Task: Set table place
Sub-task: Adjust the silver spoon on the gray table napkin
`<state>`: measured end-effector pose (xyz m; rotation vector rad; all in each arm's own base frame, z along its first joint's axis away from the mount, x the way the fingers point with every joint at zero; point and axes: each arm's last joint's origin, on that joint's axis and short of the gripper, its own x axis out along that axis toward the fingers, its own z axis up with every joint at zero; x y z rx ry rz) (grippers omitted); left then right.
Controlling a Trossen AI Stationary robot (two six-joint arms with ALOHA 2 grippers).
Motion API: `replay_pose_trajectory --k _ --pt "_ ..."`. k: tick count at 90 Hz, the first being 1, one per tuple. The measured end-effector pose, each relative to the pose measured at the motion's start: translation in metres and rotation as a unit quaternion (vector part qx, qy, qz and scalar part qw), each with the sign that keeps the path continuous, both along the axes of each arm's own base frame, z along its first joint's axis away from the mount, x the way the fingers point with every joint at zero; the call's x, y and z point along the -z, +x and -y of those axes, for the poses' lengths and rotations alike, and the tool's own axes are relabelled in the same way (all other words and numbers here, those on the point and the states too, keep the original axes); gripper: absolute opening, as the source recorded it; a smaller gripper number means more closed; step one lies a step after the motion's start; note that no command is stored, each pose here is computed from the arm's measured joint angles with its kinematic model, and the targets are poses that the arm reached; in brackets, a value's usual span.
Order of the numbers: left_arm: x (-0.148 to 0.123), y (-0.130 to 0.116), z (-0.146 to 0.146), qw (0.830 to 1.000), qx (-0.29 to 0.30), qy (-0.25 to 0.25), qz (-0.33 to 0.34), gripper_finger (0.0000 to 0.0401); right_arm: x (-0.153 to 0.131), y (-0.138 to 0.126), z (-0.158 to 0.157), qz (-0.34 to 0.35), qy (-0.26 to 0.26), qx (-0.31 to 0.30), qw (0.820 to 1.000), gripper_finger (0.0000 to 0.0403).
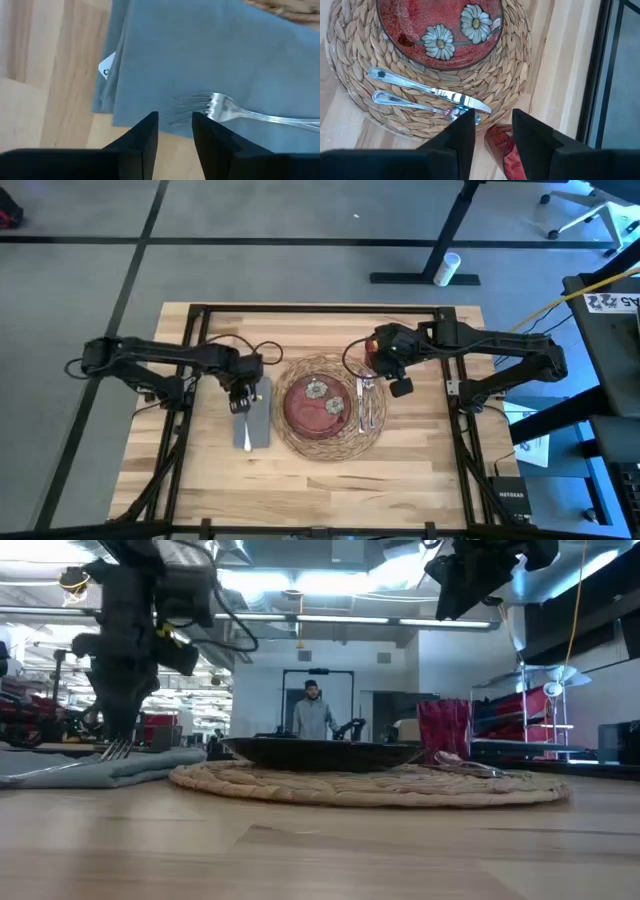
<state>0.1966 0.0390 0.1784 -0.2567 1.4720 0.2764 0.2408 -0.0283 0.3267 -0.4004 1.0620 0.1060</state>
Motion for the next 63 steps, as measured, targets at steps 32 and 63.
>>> replay_pose_trajectory --k 32,63 --pt "0.015 0.006 -0.005 0.999 -0.003 -0.007 -0.034 0.0092 0.000 0.000 0.000 0.000 0.001 -0.002 1.000 0.0115" --pt "0.016 0.008 -0.005 1.000 0.013 -0.004 -0.025 0.0008 0.000 0.000 0.000 -0.001 0.002 -0.004 1.000 0.0115"
